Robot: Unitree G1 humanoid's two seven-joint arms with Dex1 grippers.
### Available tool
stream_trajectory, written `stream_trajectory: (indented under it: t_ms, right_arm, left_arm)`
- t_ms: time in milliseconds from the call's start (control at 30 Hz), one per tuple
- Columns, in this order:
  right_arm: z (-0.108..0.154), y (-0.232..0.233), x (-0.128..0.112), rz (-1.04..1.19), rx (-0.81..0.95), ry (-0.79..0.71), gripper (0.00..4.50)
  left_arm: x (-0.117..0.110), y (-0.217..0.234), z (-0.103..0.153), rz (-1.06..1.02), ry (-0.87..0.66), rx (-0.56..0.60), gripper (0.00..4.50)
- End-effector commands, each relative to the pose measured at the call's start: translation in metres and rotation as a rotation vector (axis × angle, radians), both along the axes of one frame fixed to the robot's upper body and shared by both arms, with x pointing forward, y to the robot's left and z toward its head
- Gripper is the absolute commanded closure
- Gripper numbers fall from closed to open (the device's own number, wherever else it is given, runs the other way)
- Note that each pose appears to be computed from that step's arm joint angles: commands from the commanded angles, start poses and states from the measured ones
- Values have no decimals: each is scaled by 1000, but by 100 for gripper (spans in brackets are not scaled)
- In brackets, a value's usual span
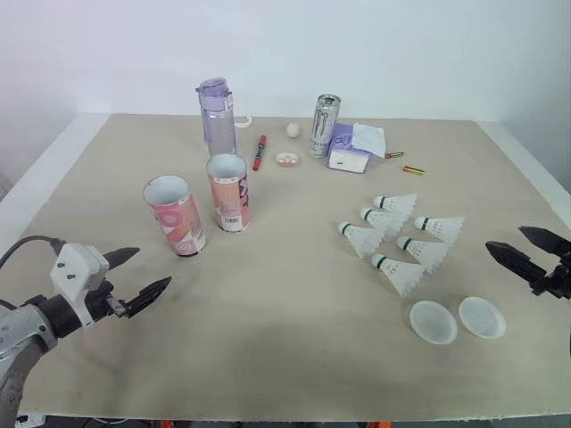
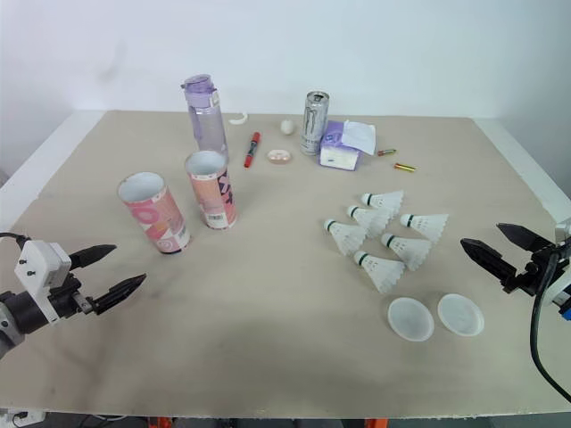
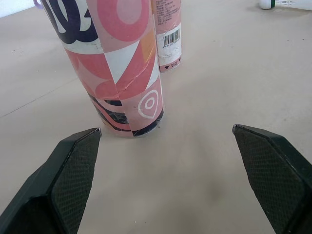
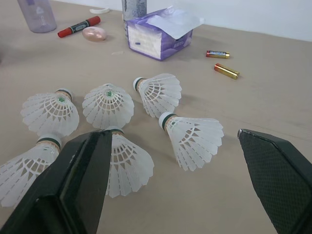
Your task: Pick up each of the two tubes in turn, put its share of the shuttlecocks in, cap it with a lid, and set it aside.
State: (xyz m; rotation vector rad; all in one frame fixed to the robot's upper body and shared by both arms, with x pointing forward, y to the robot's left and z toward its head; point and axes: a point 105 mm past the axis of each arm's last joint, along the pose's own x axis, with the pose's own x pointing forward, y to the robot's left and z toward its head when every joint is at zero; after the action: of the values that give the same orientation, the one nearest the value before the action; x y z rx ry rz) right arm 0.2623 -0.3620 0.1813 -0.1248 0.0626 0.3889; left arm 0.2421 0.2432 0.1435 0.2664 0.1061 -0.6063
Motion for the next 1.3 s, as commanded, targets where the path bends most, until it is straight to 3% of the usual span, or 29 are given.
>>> stream_trajectory:
  t_ms: [33,867,1067,1300]
  right_arm:
    - [15,2,0,7,-20,-52,6]
    - [15,-5,-1,1,-42,-66,6]
    - [40,44,20,190,-45,-132,6]
    - [58,152,41,558,-59,-220,6]
  left_arm:
    - [-1,-2,10,-43,-38,21,0]
    - [3,-7,12,-103,-72,17,0]
    - [-4,-7,5,-46,-76,3,0]
    - [-10,1,3,149,-131,-66,0]
